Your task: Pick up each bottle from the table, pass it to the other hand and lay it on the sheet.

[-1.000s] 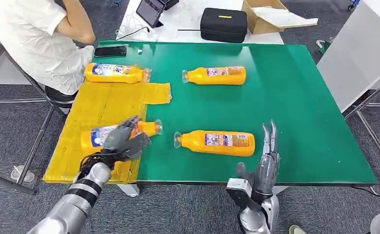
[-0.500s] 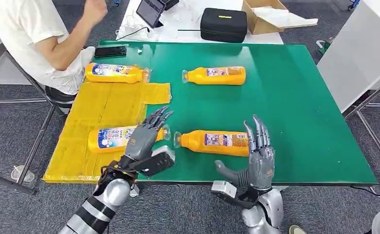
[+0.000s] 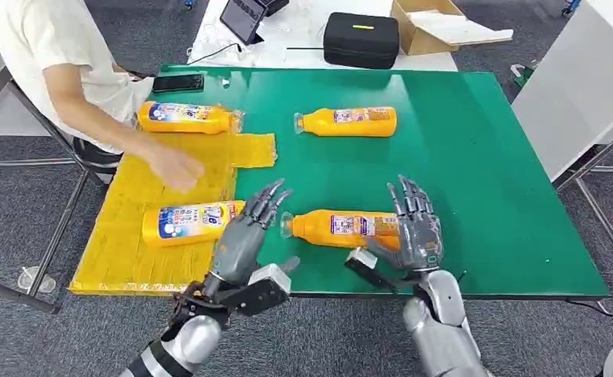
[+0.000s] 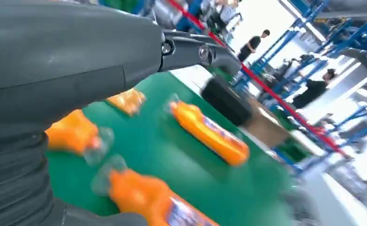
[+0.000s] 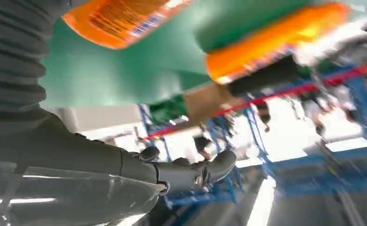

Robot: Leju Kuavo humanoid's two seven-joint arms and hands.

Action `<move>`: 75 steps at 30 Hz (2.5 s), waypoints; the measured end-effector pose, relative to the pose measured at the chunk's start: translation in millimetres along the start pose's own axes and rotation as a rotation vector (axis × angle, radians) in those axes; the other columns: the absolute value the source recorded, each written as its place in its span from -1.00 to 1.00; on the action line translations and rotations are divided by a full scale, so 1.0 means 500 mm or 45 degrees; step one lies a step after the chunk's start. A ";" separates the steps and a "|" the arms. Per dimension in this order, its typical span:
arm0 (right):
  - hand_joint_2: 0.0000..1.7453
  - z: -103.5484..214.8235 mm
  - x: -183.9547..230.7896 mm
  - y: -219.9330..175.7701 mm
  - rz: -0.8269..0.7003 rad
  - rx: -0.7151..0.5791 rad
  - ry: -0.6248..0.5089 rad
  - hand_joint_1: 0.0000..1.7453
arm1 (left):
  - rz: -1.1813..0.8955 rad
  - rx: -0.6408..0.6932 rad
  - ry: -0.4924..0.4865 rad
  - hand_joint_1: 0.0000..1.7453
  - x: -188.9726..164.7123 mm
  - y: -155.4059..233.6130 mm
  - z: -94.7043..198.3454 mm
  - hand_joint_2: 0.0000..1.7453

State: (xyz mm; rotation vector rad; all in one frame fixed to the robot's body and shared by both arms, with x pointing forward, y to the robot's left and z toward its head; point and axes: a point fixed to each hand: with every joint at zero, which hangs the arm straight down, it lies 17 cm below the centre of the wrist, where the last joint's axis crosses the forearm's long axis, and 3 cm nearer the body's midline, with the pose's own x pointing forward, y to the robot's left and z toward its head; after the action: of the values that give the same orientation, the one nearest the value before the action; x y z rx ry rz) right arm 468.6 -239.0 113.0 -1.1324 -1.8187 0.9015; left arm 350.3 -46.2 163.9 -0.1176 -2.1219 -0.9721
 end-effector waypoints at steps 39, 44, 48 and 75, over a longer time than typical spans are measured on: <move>1.00 -0.016 -0.098 0.218 0.017 0.814 0.151 1.00 | 0.224 0.126 -0.124 -1.00 0.093 0.030 -0.036 1.00; 1.00 0.005 -0.040 0.227 -0.537 0.962 0.096 1.00 | 0.459 0.224 -0.126 -1.00 0.100 0.058 -0.042 1.00; 1.00 0.026 -0.049 0.216 -0.733 0.960 0.113 1.00 | 0.500 0.412 -0.091 -1.00 0.084 0.103 -0.045 1.00; 1.00 0.062 0.204 0.105 -1.447 0.591 -0.074 1.00 | 1.388 0.585 0.368 -1.00 -0.084 0.019 0.044 1.00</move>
State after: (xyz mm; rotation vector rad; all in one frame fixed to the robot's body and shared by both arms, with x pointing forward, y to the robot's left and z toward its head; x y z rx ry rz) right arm 430.7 -131.2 79.8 0.2646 -1.7636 0.5757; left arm 369.0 -15.1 131.9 -0.7508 -1.5759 0.1381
